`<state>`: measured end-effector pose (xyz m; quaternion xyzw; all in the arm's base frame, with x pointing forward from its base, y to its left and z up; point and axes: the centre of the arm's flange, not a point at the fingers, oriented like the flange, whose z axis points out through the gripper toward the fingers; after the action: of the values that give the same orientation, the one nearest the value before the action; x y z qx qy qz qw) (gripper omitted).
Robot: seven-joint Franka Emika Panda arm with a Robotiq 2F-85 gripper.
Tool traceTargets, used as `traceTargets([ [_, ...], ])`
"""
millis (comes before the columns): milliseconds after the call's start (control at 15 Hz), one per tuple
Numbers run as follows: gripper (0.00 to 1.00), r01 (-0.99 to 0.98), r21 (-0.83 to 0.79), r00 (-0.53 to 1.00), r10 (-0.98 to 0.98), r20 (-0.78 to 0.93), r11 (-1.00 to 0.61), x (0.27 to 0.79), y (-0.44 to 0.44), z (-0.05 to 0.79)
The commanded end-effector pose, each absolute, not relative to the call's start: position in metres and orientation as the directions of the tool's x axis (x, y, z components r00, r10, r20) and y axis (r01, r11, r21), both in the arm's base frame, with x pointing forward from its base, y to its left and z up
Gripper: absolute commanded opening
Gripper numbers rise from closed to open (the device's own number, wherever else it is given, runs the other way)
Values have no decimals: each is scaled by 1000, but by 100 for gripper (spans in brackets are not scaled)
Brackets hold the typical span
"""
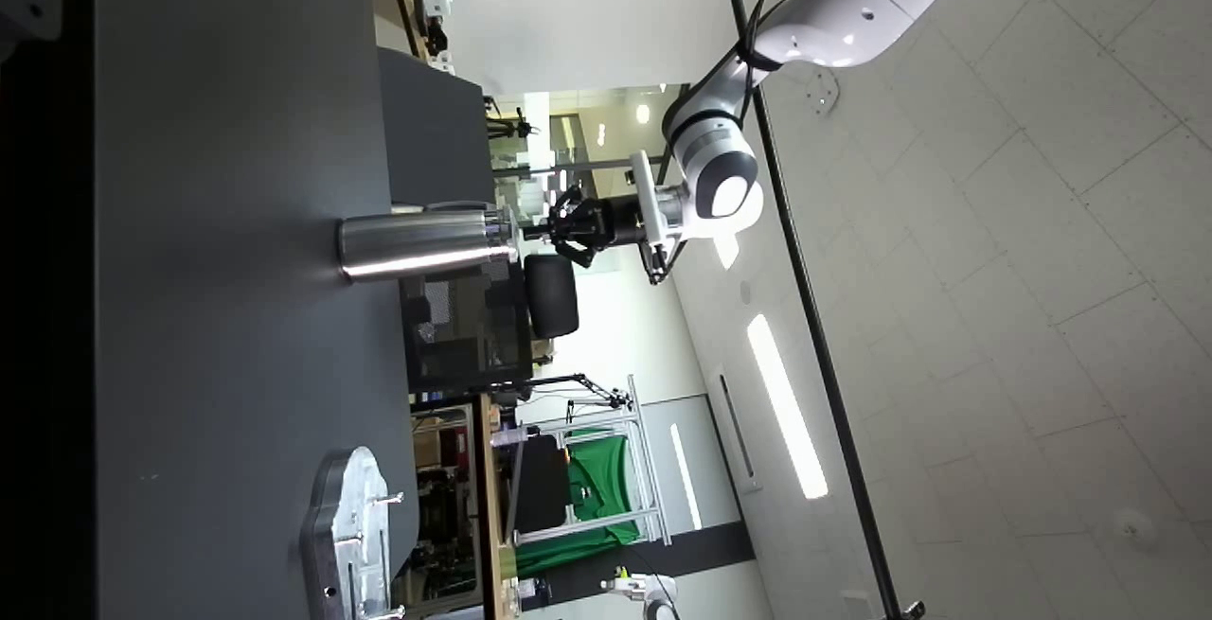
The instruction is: Push down on the top of the flask
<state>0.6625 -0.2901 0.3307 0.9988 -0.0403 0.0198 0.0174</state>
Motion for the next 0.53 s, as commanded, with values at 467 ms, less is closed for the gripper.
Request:
traceTargets([
  [467,0,-122,16,992,-121,41,-992,669,-292,321],
])
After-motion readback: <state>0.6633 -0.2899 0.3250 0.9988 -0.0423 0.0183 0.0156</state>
